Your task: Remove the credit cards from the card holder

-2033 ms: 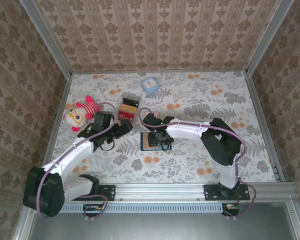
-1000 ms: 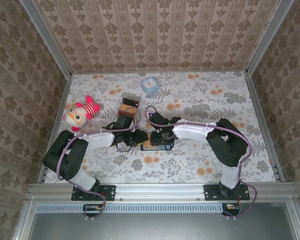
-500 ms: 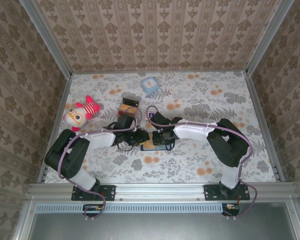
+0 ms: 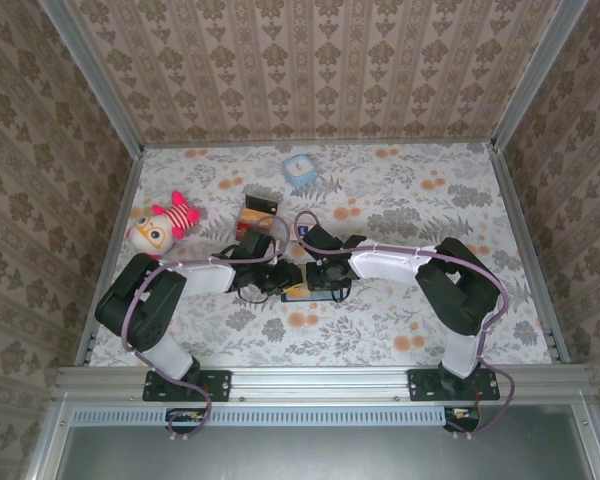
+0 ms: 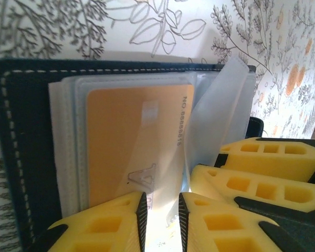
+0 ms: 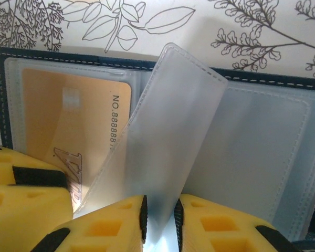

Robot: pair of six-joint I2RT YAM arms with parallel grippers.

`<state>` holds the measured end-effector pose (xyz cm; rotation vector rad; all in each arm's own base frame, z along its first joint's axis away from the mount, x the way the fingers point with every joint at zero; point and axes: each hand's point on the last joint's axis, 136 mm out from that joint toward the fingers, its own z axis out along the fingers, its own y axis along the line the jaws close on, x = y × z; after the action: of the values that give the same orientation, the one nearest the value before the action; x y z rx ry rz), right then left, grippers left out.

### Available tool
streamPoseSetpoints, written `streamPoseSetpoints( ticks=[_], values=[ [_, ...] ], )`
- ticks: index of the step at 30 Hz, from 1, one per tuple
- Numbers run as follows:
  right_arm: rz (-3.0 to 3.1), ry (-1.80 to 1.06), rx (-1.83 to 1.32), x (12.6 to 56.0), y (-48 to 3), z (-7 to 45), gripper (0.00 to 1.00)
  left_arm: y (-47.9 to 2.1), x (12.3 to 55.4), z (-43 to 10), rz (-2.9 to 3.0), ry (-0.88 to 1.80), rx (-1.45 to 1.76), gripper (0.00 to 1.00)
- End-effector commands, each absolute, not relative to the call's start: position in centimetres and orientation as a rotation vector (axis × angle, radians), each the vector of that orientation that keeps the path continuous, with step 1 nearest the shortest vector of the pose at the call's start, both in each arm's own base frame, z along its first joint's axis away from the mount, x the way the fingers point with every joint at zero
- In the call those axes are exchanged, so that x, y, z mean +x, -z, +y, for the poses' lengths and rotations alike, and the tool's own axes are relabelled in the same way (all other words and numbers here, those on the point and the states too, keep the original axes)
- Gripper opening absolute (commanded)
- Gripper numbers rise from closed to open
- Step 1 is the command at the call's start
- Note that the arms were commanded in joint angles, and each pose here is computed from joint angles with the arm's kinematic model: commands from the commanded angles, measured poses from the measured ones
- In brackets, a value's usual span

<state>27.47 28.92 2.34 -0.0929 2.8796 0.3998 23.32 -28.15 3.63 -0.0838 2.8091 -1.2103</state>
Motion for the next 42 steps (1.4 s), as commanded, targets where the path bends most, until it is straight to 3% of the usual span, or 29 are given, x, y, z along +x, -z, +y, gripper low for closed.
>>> streamPoseSetpoints(
  ticks=[1,15,30,42],
  values=[
    [2.874,-0.458,-0.068,27.0,-3.3,29.0,0.24,-4.4,23.7,-29.1,2.782,1.253,-0.048,0.21],
    [2.75,-0.572,-0.015,27.6,-7.4,28.8,0.37,-4.6,24.0,-30.3,2.735,1.371,-0.031,0.26],
    [2.578,-0.495,0.228,28.5,-10.8,23.1,0.46,-7.5,24.0,-33.6,2.632,1.543,0.106,0.34],
    [2.573,-0.558,0.192,28.1,-11.1,22.4,0.61,-7.4,25.1,-33.9,2.672,1.447,0.069,0.48]
  ],
)
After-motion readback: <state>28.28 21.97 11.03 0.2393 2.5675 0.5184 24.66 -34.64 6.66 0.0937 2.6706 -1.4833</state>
